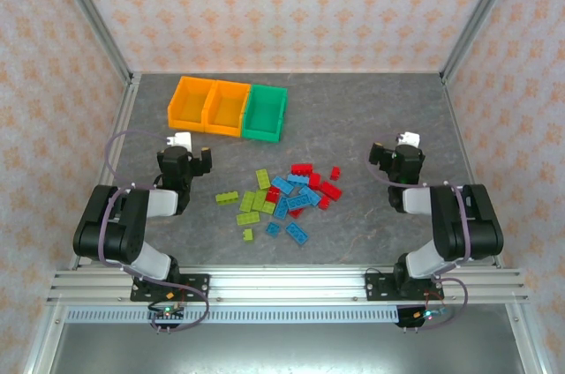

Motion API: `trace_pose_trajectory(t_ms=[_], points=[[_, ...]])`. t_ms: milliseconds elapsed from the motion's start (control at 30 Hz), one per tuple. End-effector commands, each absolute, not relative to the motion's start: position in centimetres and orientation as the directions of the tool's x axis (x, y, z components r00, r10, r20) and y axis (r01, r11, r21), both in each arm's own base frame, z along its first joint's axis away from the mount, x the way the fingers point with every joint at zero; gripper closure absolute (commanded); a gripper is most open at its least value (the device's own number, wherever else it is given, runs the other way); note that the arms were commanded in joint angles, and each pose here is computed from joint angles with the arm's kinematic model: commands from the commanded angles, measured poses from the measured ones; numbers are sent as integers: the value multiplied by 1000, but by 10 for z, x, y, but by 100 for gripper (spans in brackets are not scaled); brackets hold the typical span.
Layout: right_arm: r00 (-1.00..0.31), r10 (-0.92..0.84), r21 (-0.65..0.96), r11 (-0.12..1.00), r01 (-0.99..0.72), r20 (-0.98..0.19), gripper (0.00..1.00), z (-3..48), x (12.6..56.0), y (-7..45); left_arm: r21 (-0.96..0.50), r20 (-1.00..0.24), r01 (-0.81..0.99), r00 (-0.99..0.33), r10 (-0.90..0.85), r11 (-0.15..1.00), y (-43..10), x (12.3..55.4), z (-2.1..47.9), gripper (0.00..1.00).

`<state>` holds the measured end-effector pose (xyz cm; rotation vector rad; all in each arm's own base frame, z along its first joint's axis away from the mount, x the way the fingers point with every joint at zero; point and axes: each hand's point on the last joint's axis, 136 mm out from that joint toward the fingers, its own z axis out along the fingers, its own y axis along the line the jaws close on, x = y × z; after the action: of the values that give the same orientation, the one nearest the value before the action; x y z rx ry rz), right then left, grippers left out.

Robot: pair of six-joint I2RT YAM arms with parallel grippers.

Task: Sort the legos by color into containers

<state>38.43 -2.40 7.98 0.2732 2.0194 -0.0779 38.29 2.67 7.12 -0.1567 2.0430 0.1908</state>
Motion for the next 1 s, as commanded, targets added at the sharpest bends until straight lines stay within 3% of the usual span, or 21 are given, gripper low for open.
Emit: trace_pose_trajectory(t_ms=[0,100,167,300,367,633,767,967], points=[[-382,226,92,937,338,-896,1,125,381,-39,45,-919,-199,-393,-37,979,25,393,93,0],[-339,369,217,886,410,-866,1,155,359,-41,46,-920,-200,-390,-37,979,26,393,94,0],[-341,480,315,841,439,-808,1,169,342,-36,48,-918,-200,-396,-36,979,25,393,97,6],[-485,560,454,828,328,-672,1,188,317,16,50,-894,-269,-442,-77,962,33,386,126,6],[-573,520,475,846,242,-634,1,195,307,48,-10,-886,-306,-438,-150,952,32,379,141,0],[-876,207,421,907,4,-437,1,192,263,159,-231,-729,-324,-567,-384,918,-33,331,181,0],[-909,109,330,943,-33,-402,1,179,263,180,-290,-563,-410,-658,-500,865,-55,297,158,3],[-917,114,325,946,-18,-382,1,169,282,197,-211,-432,-466,-744,-509,859,-68,279,108,11]])
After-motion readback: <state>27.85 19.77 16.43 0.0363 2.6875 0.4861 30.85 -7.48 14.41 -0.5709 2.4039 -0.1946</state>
